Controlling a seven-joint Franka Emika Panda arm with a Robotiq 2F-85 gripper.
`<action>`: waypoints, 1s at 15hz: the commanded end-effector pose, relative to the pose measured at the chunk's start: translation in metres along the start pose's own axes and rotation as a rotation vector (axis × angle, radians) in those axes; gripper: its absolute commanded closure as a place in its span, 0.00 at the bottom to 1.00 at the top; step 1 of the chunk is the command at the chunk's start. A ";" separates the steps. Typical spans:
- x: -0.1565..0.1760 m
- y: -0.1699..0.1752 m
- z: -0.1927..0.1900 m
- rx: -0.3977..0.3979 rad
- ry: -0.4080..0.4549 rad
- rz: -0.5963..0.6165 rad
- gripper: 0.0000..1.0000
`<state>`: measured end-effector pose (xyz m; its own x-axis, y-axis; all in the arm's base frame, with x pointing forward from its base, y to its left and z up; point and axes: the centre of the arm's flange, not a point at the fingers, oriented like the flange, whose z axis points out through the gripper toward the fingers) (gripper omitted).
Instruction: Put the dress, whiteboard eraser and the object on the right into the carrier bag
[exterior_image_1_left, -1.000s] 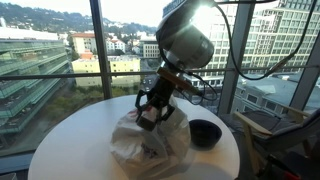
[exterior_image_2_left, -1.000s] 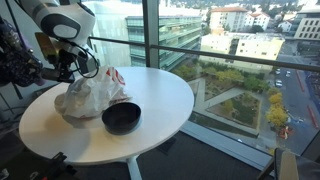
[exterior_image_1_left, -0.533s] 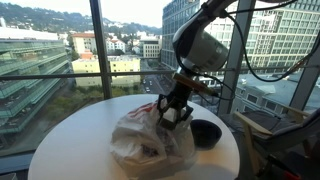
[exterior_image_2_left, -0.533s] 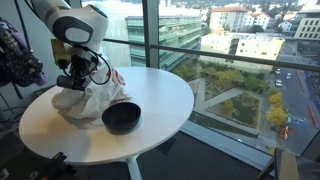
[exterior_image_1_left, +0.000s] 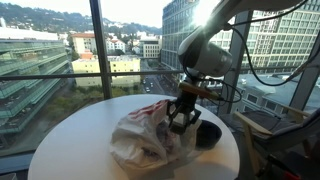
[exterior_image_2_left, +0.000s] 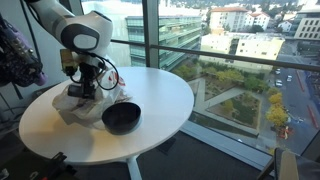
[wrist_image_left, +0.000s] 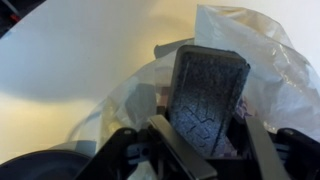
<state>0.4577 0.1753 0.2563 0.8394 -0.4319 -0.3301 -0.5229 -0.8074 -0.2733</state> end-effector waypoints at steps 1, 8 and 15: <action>-0.005 -0.044 0.018 -0.013 0.023 -0.090 0.67; 0.005 -0.108 0.049 -0.059 0.149 -0.237 0.67; 0.025 -0.119 0.060 -0.235 0.398 -0.522 0.67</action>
<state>0.5249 0.2733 0.2374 0.9876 -0.1316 0.0856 -0.1161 -0.9792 -0.1663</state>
